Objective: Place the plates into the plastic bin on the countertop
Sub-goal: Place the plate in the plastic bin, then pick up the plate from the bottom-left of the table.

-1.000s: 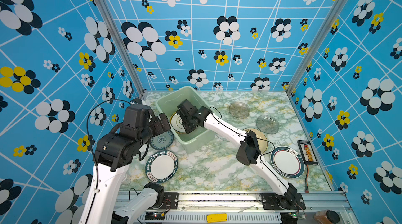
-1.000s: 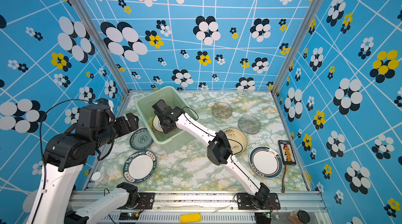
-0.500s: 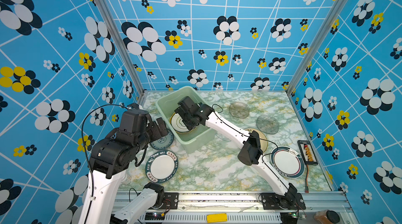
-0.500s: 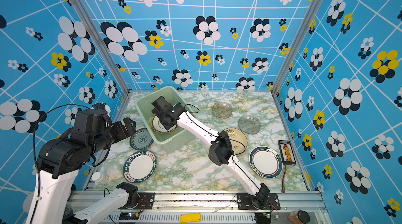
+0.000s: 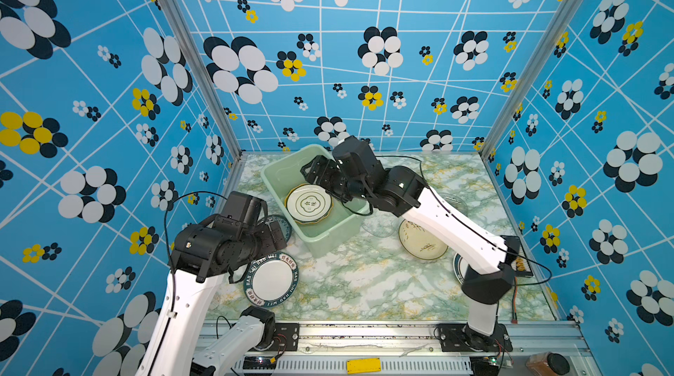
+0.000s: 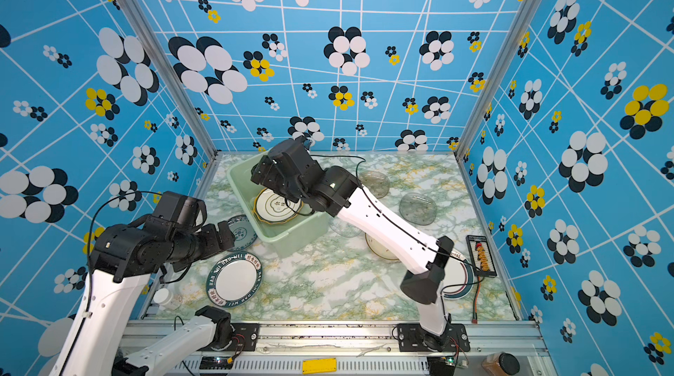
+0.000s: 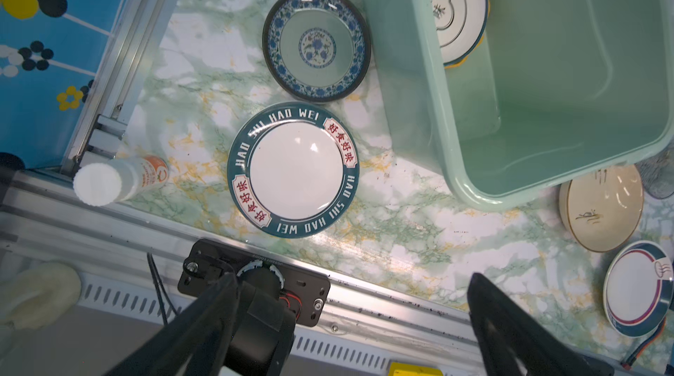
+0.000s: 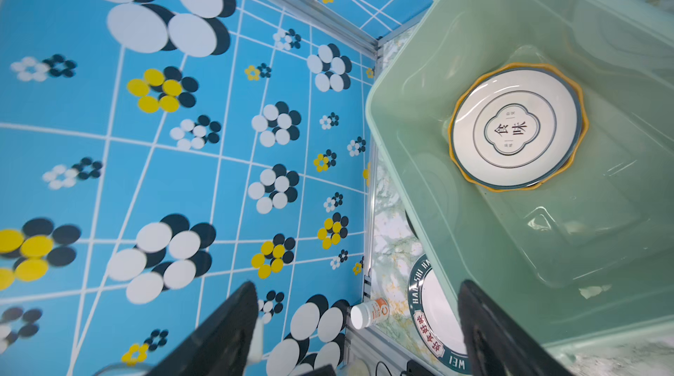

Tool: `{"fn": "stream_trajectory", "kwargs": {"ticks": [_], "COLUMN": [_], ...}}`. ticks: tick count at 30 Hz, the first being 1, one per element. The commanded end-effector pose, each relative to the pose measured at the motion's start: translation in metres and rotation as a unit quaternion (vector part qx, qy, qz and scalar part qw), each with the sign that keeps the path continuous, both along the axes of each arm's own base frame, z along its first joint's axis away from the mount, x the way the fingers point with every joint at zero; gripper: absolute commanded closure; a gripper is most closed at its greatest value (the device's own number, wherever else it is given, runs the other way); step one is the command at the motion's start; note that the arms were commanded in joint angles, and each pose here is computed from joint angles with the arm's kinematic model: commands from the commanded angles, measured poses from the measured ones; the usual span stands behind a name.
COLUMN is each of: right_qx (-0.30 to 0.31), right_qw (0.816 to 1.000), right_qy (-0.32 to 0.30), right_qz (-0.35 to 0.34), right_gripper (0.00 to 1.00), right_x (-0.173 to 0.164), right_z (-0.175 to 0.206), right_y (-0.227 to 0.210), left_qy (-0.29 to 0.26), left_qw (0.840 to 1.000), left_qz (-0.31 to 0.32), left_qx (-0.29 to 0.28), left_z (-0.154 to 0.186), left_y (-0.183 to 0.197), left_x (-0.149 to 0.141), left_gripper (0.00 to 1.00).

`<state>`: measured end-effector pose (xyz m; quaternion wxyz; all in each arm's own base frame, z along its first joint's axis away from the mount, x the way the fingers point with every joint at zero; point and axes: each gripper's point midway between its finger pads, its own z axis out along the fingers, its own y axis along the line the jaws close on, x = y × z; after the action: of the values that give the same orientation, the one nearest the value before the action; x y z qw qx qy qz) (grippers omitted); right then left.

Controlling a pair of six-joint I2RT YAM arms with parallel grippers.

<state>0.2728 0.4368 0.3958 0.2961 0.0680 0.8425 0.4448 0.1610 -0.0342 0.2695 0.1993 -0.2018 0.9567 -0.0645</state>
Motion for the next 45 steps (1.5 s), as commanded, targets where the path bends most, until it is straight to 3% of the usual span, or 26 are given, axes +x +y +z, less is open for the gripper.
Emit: {"fn": "stream_trajectory", "kwargs": {"ticks": [1,8,15,19,22,28,33,45], "right_qx": [0.039,0.044,0.060,0.099,0.093,0.120,0.125,0.120], "right_qw": [0.999,0.999,0.998,0.994,0.994,0.988,0.982,0.967], "right_qy": [-0.033,-0.029,-0.004,0.036,0.056,0.101,0.141,0.226], "right_qz": [0.009,-0.003,-0.013,-0.024,-0.010,-0.017,-0.019,-0.018], "right_gripper": [0.17,0.18,0.19,0.19,0.19,0.18,0.18,0.18], "right_x": [-0.014,-0.066,-0.108,-0.125,-0.138,-0.140,-0.142,-0.147], "right_z": [-0.005,-0.063,-0.125,-0.163,-0.186,-0.227,-0.256,-0.315], "right_y": [-0.009,-0.060,-0.070,-0.050,-0.029,-0.007,0.018,0.075], "left_qy": [0.045,0.096,0.113,0.124,0.125,0.153,0.173,0.190], "left_qw": [0.999,0.995,0.984,0.968,0.953,0.910,0.881,0.869], "left_qz": [-0.004,0.024,0.135,0.216,0.268,0.372,0.420,0.451], "left_qx": [0.010,0.029,-0.004,-0.029,-0.058,-0.100,-0.131,-0.073], "left_z": [-0.017,-0.050,-0.070,-0.084,-0.095,-0.134,-0.160,-0.175], "left_y": [0.004,0.014,0.030,0.047,0.055,0.077,0.087,0.124], "left_x": [-0.016,-0.024,-0.021,-0.010,-0.002,-0.002,0.000,0.013], "left_gripper": [0.01,0.01,0.01,0.01,0.01,0.01,0.01,0.01]}}
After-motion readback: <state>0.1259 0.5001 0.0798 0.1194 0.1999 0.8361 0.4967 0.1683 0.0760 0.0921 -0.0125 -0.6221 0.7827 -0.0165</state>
